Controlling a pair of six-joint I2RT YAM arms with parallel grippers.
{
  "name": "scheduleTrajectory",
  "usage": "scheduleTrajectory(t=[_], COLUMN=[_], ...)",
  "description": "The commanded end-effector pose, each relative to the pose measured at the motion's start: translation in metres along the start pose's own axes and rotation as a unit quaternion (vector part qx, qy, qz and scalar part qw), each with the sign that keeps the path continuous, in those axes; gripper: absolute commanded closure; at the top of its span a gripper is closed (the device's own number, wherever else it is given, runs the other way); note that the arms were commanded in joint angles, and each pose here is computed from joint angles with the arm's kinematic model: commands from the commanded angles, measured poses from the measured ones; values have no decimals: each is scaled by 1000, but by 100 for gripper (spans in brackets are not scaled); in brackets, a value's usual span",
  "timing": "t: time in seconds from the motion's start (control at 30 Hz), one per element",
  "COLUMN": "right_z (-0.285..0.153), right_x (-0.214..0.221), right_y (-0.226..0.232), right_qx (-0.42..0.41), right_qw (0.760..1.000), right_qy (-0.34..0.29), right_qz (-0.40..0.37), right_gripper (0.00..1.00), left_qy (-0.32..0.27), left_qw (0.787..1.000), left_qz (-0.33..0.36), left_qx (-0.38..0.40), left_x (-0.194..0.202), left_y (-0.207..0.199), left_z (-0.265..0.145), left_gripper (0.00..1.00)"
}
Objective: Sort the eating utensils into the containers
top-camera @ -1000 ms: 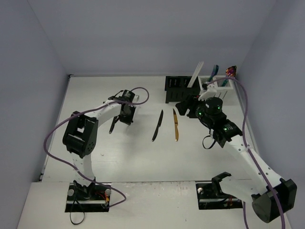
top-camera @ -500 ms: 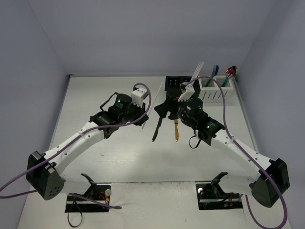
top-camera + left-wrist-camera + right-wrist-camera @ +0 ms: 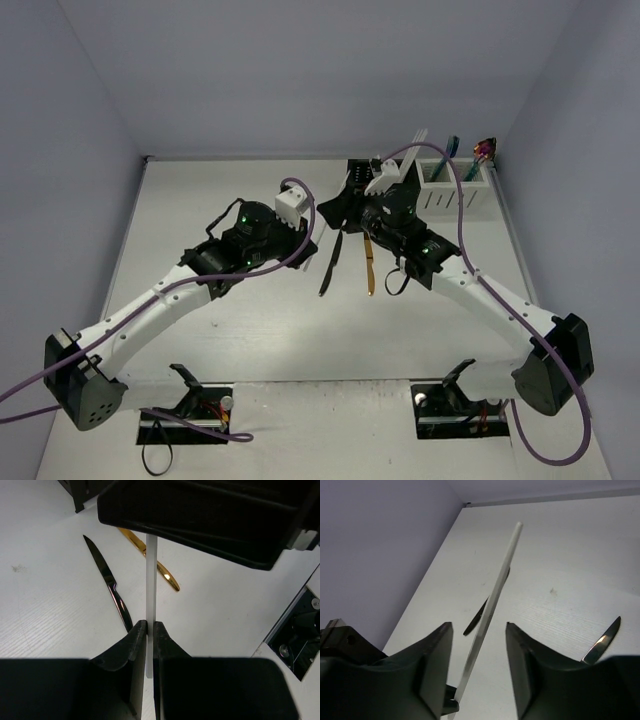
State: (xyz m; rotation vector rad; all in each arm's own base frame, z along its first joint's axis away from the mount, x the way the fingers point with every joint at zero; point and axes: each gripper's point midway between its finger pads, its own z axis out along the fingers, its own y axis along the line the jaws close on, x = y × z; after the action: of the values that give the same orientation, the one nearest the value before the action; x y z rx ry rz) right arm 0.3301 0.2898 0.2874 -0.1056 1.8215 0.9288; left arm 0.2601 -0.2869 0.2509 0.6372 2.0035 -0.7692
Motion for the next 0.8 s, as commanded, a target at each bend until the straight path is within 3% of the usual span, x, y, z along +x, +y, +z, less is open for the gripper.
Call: scheduleTrajectory(t=[0.0, 0.1, 0.2, 0.23, 0.33, 0.4, 0.47, 0.6, 0.77], right_z=[3, 3, 2, 2, 3, 3, 1, -4, -19], right_x=[-35, -36, -39, -39, -48, -55, -68, -113, -189], right_y=[19, 19, 16, 15, 9, 2, -14, -57, -114], right_qx=[-24, -22, -15, -15, -3, 11, 39, 98, 210], right_qw=[998, 998, 998, 998, 997, 996, 993, 982, 946], right_qy=[-56, -58, -63, -64, -73, -81, -97, -140, -215], right_qz=[-2, -7, -17, -17, -29, -40, -56, -84, -126], right_gripper=[65, 88, 100, 100, 100, 100, 100, 100, 100], left_qy=[-55, -50, -40, -40, -29, -24, -16, -5, 4], left_qw=[998, 999, 999, 999, 999, 998, 997, 989, 971], left_qz=[13, 11, 6, 5, -2, -7, -19, -64, -115], left_qx=[15, 7, -5, -6, -28, -53, -78, -135, -208], left_x=[-28, -25, -20, -20, -14, -11, -7, -5, -5], left_y=[-10, -6, -1, 1, 9, 20, 32, 70, 137], left_z=[-5, 0, 6, 6, 10, 10, 8, -4, -41], left_gripper=[100, 100, 95, 94, 59, 42, 31, 25, 24])
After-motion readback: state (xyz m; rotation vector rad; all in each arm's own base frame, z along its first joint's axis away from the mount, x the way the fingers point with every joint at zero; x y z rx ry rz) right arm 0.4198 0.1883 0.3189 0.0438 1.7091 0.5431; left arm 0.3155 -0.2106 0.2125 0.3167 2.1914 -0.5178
